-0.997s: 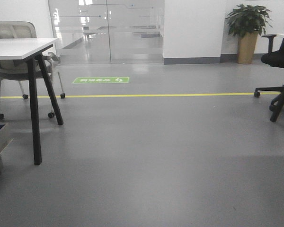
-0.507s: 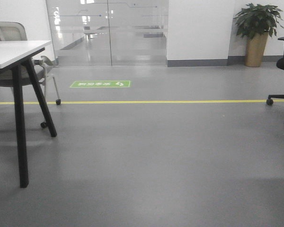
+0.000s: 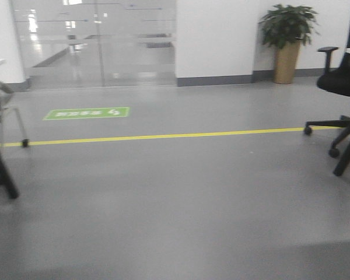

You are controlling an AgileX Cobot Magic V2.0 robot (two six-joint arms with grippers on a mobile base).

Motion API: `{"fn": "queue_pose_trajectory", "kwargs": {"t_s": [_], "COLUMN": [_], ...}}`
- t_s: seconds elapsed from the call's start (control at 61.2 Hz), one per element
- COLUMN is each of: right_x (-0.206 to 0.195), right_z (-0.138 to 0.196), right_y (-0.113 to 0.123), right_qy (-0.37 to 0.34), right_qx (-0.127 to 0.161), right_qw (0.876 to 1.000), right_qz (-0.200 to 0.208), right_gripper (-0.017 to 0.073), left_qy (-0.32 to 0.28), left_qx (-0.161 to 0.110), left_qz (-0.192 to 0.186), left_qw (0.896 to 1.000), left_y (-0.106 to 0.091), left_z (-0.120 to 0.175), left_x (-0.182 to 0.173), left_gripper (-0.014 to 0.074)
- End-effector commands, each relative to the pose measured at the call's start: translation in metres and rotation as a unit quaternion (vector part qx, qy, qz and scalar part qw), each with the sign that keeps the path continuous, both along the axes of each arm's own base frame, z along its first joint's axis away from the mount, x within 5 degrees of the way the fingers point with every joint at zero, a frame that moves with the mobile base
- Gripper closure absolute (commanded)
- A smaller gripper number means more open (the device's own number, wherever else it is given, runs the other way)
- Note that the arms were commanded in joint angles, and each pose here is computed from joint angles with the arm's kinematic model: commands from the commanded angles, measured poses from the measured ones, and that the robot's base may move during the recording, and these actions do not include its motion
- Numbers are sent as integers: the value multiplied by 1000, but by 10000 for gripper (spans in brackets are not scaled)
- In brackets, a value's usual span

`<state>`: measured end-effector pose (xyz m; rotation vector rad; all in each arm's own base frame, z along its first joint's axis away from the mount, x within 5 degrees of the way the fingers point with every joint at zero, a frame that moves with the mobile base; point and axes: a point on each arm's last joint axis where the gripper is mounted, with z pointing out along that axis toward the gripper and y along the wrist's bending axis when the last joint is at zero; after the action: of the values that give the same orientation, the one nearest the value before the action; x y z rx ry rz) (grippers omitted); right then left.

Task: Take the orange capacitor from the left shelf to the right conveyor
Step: 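Drive the base up to the red-framed conveyor belt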

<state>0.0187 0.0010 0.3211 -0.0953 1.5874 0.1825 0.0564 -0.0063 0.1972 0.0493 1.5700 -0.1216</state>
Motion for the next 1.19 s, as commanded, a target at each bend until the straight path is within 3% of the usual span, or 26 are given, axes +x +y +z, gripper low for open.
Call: {"fn": "queue_pose_trajectory", "kwargs": {"t_s": [0.0, 1.177], "right_x": [-2, -2], "right_z": [17, 17], "right_y": [-1, -1], "right_qy": [-54, -54], "right_qx": [0, 0], "right_qw": [999, 999], "right_qz": [-4, -3], "right_gripper": [420, 420], "left_qy": [-52, -51], "left_qx": [-7, -7], "left_qz": [3, 1], "left_qw": [999, 999], "left_y": [1, 1], "left_z": [10, 10], "left_x": [-2, -1], "left_gripper": [720, 720]}}
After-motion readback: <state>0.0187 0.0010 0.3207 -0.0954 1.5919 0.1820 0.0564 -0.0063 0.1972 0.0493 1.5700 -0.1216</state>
